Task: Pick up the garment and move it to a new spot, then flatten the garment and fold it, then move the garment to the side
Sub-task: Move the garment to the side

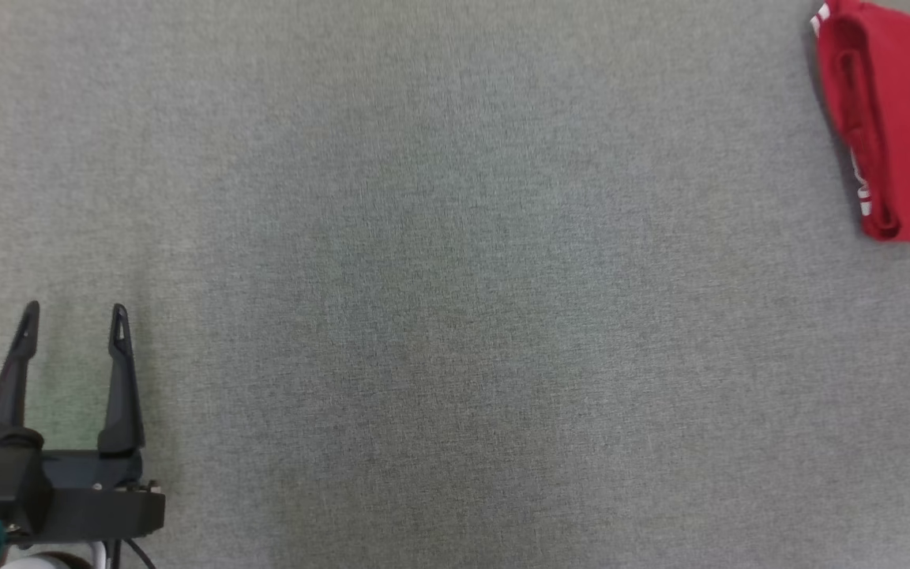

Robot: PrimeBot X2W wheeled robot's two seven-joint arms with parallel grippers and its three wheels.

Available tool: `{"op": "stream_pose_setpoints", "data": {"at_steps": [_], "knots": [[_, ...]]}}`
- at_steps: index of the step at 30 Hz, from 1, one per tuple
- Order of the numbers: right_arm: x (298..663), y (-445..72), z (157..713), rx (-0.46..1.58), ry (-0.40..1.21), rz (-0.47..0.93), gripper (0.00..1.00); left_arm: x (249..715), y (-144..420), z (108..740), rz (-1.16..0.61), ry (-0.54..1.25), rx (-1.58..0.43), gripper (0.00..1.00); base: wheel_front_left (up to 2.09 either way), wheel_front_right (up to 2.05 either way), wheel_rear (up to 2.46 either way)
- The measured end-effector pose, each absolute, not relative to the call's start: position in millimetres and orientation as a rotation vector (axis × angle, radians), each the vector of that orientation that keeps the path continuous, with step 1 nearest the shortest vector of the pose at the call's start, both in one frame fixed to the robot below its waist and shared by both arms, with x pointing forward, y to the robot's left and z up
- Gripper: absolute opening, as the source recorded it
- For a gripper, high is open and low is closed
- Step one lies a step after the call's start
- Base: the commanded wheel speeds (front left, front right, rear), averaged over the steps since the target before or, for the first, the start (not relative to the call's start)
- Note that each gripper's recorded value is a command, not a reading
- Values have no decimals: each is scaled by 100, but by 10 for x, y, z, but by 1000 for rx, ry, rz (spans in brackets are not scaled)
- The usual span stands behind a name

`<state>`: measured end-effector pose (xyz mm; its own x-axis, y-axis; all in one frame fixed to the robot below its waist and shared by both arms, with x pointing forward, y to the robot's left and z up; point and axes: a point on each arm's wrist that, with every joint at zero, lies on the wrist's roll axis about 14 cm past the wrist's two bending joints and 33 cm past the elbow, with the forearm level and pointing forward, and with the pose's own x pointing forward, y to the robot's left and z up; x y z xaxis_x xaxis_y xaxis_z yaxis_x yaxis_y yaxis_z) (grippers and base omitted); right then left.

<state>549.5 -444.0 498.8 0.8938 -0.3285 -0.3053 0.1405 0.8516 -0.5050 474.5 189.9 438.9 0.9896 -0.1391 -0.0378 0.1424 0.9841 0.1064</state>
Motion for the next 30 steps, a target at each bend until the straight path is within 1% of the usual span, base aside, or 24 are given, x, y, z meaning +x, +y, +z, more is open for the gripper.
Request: {"op": "stream_pose_setpoints", "data": {"at_steps": [1, 2, 5, 8, 10, 12, 14, 18, 23, 27, 30], "knots": [[5496, -4451, 5047, -477, 372, -265, 100, 4737, 1898, 4395, -138, 30, 105, 100, 0, 0, 0], [5507, -4473, 5217, -429, 307, -293, 100, 4716, 1890, 4418, -133, 27, 97, 100, 0, 0, 0], [5514, -4388, 5360, -384, 249, -294, 100, 4644, 1882, 4448, -122, 29, 85, 100, 0, 0, 0], [5571, -4091, 5422, -323, 192, -240, 100, 4539, 1881, 4453, -116, 42, 76, 100, 0, 0, 0], [5616, -3884, 5579, -274, 117, -200, 100, 4473, 1870, 4476, -111, 44, 66, 100, 0, 0, 0], [5587, -3752, 5718, -242, 55, -172, 100, 4415, 1858, 4542, -103, 32, 54, 100, 0, 0, 0], [5510, -3646, 5789, -200, 8, -153, 100, 4365, 1866, 4629, -95, 13, 49, 100, 0, 0, 0], [5335, -3298, 5760, -142, -43, -85, 100, 4213, 1925, 4731, -71, -2, 45, 100, 0, 0, 0], [5046, -2883, 5678, -74, -92, -19, 100, 4011, 1977, 4854, -47, -25, 38, 100, 0, 0, 0], [4818, -2536, 5595, -61, -109, 46, 100, 3865, 2012, 4936, -40, -42, 39, 100, 0, 0, 0], [4696, -2357, 5623, -30, -139, 71, 100, 3800, 2048, 5014, -28, -63, 42, 100, 0, 0, 0]]}}
